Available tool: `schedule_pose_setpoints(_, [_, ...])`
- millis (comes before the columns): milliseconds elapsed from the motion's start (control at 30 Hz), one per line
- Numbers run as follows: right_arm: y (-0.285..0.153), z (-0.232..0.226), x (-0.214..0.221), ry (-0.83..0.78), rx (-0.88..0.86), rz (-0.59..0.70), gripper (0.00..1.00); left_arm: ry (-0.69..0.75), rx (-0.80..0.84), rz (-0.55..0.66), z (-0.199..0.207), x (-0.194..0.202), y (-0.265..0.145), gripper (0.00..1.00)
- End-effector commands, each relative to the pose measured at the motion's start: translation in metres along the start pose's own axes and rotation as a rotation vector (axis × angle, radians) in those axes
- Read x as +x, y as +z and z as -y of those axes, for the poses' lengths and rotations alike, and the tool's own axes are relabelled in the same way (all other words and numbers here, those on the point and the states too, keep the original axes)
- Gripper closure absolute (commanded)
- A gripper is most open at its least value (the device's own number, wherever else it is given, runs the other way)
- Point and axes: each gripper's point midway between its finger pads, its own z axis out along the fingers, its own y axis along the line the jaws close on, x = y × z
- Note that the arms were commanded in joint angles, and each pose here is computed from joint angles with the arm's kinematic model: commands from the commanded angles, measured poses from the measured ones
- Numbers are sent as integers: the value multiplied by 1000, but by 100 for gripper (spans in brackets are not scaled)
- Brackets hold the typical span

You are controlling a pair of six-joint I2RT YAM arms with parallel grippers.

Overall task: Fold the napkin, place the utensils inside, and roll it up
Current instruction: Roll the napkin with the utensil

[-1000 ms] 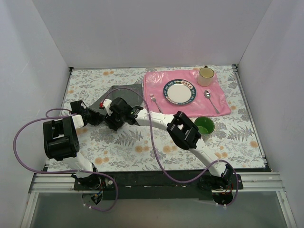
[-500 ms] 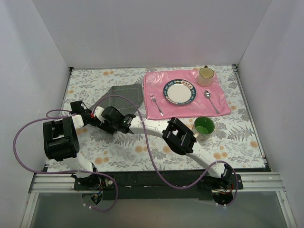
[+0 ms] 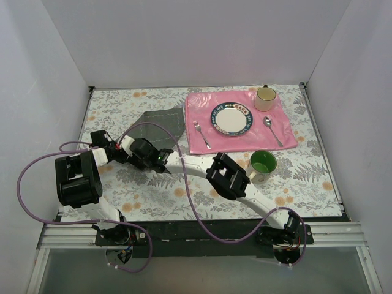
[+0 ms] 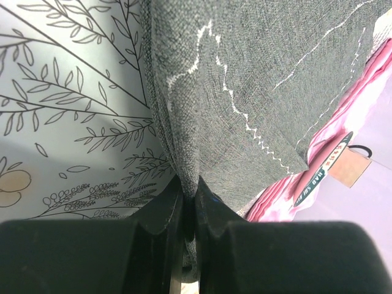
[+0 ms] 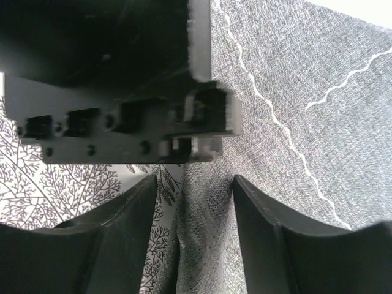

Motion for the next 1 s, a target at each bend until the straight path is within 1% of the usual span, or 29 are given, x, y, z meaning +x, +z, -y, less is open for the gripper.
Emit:
schedule_pose_setpoints(0, [8, -11, 56, 109, -59, -124, 44, 24, -17, 7, -4, 1, -10, 93])
schedule_pose_setpoints(33, [8, -12, 61, 123, -61, -133, 47, 25, -17, 7, -4, 1, -10, 92])
schedule_pose_setpoints(100, [8, -10, 71, 153, -63, -156, 49, 24, -9, -1, -3, 2, -9, 92])
schedule_pose_setpoints(133, [7, -9, 75, 162, -61, -164, 53, 24, -7, -7, -4, 3, -8, 92])
schedule_pose_setpoints(200, [7, -4, 83, 183, -58, -186, 56, 24, -2, -13, -4, 4, -8, 91])
schedule_pose_setpoints(233, [7, -5, 83, 214, -66, -188, 61, 24, -3, -14, -5, 5, -8, 91])
schedule_pose_setpoints(300, [7, 0, 87, 228, -66, -193, 67, 35, 4, -15, -4, 6, -8, 91])
schedule_pose_setpoints(433, [7, -2, 77, 212, -97, -169, 80, 66, 19, 10, 2, 1, -13, 82])
schedule_pose_setpoints(467, [7, -2, 74, 215, -98, -164, 81, 73, 18, 19, 3, -1, -14, 72])
schedule_pose_setpoints(533, [7, 0, 66, 215, -102, -149, 85, 82, 1, 41, 3, -5, -17, 59])
schedule_pose_setpoints(567, [7, 0, 64, 215, -104, -144, 86, 79, -5, 45, 2, -5, -18, 46])
schedule_pose_setpoints(633, [6, 0, 58, 217, -109, -133, 90, 72, -13, 55, 1, -7, -20, 37])
schedule_pose_setpoints(700, [4, 2, 47, 220, -116, -113, 92, 66, -11, 59, 0, -7, -20, 31])
schedule_pose_setpoints(833, [0, 4, 29, 225, -130, -77, 98, 33, -31, 28, -8, -8, -9, 31])
schedule_pose_setpoints(967, [-6, 6, 13, 244, -148, -46, 99, 5, -36, 17, -12, -13, 1, 32])
